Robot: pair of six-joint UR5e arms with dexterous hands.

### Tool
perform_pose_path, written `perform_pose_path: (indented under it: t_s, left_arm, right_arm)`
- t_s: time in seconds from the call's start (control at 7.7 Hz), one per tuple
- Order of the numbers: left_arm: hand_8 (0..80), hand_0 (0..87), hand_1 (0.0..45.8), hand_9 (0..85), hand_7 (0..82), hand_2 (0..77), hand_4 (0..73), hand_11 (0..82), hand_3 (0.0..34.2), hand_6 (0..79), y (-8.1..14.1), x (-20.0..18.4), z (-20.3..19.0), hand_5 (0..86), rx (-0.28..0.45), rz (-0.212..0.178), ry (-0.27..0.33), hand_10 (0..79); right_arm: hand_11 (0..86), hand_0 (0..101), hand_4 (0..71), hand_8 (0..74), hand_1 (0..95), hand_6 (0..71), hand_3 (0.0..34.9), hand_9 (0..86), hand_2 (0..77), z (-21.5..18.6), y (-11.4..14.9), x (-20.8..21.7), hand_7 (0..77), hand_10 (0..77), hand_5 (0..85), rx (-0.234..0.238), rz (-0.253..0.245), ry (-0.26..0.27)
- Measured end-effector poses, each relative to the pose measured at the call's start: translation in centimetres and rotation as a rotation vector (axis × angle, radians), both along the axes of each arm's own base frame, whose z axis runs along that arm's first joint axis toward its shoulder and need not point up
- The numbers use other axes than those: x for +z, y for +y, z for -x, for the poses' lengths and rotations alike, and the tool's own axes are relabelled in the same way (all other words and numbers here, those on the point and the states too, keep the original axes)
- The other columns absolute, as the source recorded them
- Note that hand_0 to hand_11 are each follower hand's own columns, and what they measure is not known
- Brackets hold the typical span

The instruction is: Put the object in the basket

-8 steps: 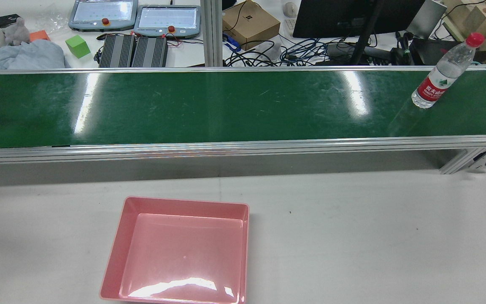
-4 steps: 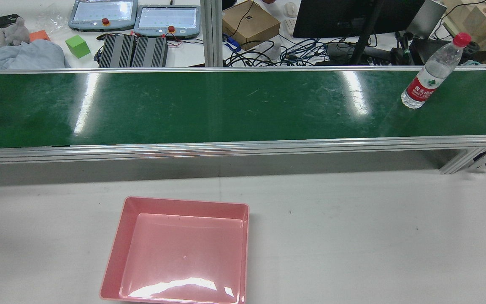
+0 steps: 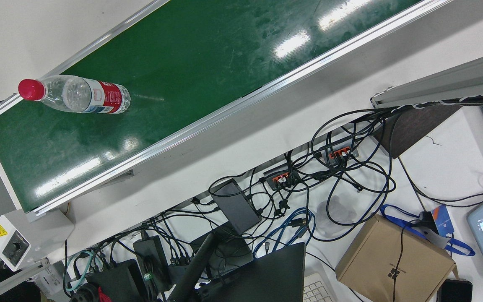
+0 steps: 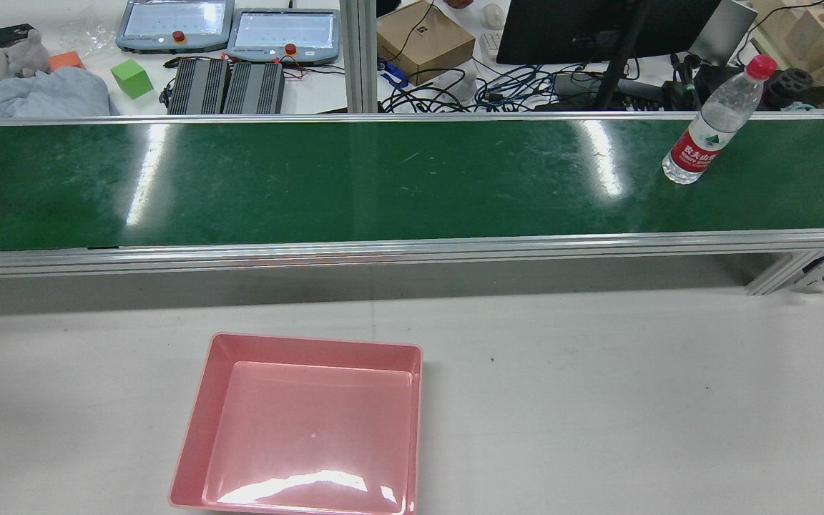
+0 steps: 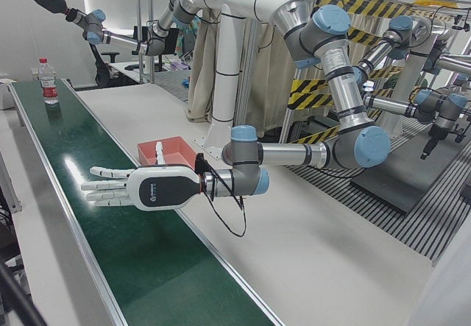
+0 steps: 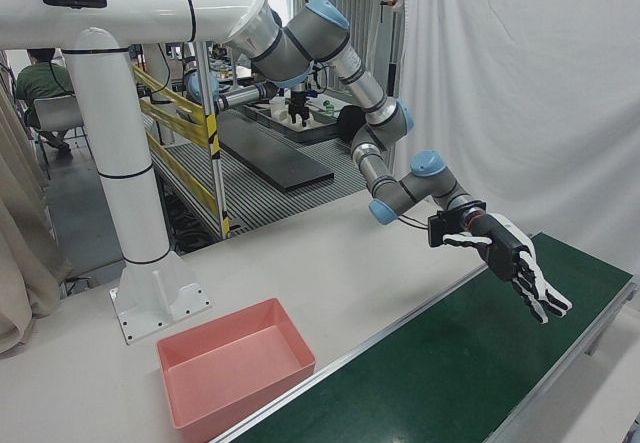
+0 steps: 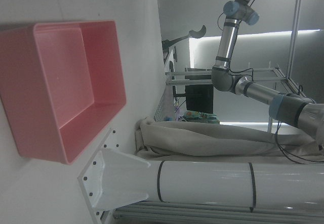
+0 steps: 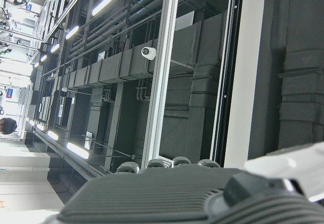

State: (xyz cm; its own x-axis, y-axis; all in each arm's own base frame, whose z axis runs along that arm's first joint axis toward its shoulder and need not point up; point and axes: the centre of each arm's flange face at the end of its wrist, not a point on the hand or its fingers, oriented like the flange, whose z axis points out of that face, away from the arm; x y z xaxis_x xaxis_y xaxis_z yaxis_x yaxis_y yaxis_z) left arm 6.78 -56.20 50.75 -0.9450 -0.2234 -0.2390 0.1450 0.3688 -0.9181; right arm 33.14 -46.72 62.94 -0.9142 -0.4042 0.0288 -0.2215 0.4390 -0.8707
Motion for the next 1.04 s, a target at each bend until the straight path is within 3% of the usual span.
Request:
perform_pose_path:
  t_s: [1.04]
  left_arm:
    - [2.7,49.2,8.2,2.2,2.2,0.5,13.1,9.3,0.1,3.3,0.2,-0.85,0.15,15.3,0.0,-0.008,0.005,6.0]
  right_arm:
    - [0.0,0,0.5,0.0,0.0,0.0,0.2,0.0,0.5,-0.02,0.01,0.02,0.5,0.5,0.0,0.0,0.0,0.0]
